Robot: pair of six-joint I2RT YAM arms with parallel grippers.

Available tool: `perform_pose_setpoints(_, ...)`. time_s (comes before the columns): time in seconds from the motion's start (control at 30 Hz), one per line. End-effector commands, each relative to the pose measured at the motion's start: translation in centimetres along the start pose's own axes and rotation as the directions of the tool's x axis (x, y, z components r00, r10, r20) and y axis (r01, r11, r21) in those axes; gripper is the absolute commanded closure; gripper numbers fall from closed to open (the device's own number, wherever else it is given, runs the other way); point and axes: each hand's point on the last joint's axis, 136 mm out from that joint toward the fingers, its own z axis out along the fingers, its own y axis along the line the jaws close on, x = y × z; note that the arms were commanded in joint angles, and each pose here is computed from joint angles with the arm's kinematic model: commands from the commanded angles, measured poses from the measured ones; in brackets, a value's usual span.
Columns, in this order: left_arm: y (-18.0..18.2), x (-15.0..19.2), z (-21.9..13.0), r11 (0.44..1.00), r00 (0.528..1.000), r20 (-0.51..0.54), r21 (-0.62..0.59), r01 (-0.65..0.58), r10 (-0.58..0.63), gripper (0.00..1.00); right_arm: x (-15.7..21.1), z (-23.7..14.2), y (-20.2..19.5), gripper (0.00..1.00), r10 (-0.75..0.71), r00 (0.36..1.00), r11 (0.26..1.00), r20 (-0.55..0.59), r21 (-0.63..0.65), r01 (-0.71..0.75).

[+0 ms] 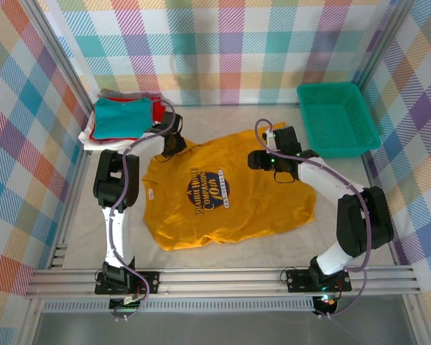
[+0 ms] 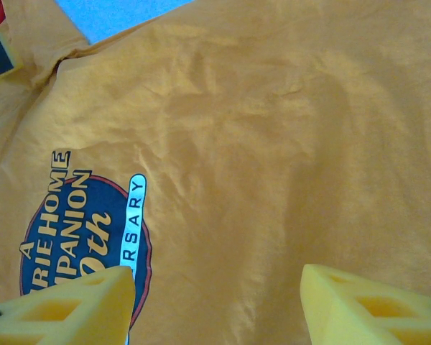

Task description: Fold and stack the t-shirts

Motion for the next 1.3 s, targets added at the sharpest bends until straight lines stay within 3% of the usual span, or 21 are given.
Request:
perform_pose_setpoints(0.0,0.1,-0.6,-1.1,0.999,1.0,0.012,-0.029,-0.026,0.026,0.85,-1.5,-1.4,1.3,0.37,-0.001,0.999,0.999,0.037,-0.04,0.003)
perform_pose_setpoints(0.03,0.2,-0.6,-0.9,0.999,1.0,0.009,-0.034,-0.029,0.03,0.87,-1.5,-1.4,1.3,0.36,0.0,0.999,0.999,0.039,-0.04,0.001)
perform_pose_setpoints(0.1,0.1,-0.4,-0.4,0.999,0.999,-0.001,-0.037,-0.037,0.037,1.0,-1.5,-1.5,1.3,0.36,0.001,0.999,0.999,0.038,-0.041,0.0)
perform_pose_setpoints(0.4,-0.8,-0.4,0.1,1.0,1.0,-0.002,0.003,-0.028,0.028,1.0,-1.8,-2.0,1.3,0.34,-0.004,0.999,1.0,0.052,-0.029,0.006)
perform_pose_setpoints(0.6,-2.6,-2.9,-0.8,0.995,0.992,0.079,-0.001,-0.103,0.102,1.0,-2.3,-2.7,1.5,0.34,0.0,0.997,1.0,0.08,-0.03,0.003)
perform_pose_setpoints(0.87,-10.7,-6.9,1.2,0.948,0.939,0.168,0.06,-0.313,0.299,1.0,-3.0,-2.8,1.3,0.32,0.011,0.994,1.0,0.104,-0.018,-0.009)
perform_pose_setpoints(1.07,-18.8,-9.6,1.7,0.852,0.845,0.356,0.197,-0.485,0.399,1.0,-3.1,-2.7,1.6,0.31,0.028,0.995,0.999,0.1,-0.032,-0.025)
perform_pose_setpoints(1.1,-19.8,-10.3,1.1,0.842,0.828,0.402,0.208,-0.498,0.391,0.97,-3.2,-2.8,1.7,0.31,0.029,0.994,0.999,0.103,-0.038,-0.026)
perform_pose_setpoints(1.23,-22.0,-13.2,-4.1,0.819,0.78,0.517,0.233,-0.524,0.352,0.12,-3.7,-3.2,2.3,0.3,0.029,0.994,0.998,0.104,-0.054,-0.024)
perform_pose_setpoints(1.27,-21.8,-14.1,-6.1,0.829,0.774,0.533,0.218,-0.516,0.342,0.09,-3.9,-3.4,2.3,0.3,0.029,0.994,0.998,0.104,-0.051,-0.024)
